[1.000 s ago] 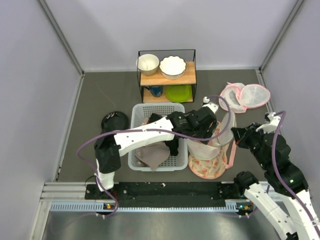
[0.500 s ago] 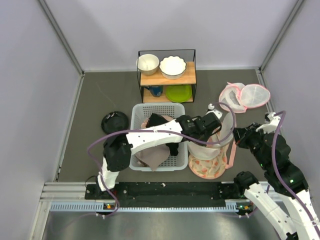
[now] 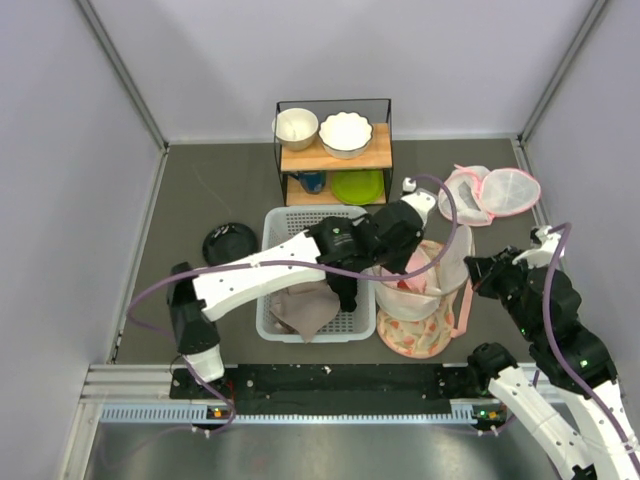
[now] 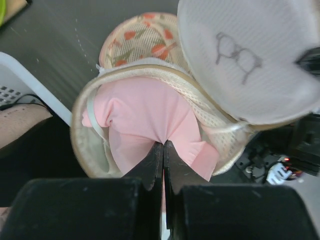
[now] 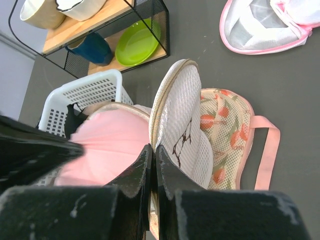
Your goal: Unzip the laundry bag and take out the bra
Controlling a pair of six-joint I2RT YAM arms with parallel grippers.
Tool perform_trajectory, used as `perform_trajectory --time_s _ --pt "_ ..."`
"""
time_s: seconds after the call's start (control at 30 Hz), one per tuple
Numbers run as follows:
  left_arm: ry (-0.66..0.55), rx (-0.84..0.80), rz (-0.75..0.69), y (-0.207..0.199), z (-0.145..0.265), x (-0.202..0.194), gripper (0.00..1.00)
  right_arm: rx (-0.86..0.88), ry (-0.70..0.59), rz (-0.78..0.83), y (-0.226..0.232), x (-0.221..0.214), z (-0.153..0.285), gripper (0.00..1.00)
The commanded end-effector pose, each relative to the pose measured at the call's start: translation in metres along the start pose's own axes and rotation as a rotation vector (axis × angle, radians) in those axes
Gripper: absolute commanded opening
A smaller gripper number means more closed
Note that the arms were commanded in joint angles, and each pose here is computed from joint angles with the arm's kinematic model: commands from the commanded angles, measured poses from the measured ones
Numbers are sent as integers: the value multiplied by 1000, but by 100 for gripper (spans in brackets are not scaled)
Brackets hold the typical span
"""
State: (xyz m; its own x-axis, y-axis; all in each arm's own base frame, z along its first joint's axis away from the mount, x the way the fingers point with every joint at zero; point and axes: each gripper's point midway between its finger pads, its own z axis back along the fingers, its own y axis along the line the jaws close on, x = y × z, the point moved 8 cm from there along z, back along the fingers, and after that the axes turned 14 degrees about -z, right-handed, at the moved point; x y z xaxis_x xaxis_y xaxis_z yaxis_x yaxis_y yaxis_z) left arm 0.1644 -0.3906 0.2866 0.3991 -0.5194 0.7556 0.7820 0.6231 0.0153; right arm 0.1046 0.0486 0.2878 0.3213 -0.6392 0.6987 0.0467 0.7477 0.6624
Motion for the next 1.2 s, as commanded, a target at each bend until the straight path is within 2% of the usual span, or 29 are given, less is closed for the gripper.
perform_trajectory --time_s 0.0,0.33,0.53,0.73,0.93,1.17 --pt "-208 -64 30 8 53 43 0 34 -58 0 9 14 10 0" --pt "-281 -92 60 21 80 55 0 33 -69 3 9 17 13 0" --pt "-422 -48 71 39 122 71 0 31 -70 7 9 18 13 0" --pt "-505 -21 81 51 145 79 0 32 -75 7 9 19 14 0" --pt "-592 69 111 73 182 79 0 32 -73 5 9 19 14 0" --pt "-605 188 169 110 210 59 0 28 -60 2 11 18 11 0"
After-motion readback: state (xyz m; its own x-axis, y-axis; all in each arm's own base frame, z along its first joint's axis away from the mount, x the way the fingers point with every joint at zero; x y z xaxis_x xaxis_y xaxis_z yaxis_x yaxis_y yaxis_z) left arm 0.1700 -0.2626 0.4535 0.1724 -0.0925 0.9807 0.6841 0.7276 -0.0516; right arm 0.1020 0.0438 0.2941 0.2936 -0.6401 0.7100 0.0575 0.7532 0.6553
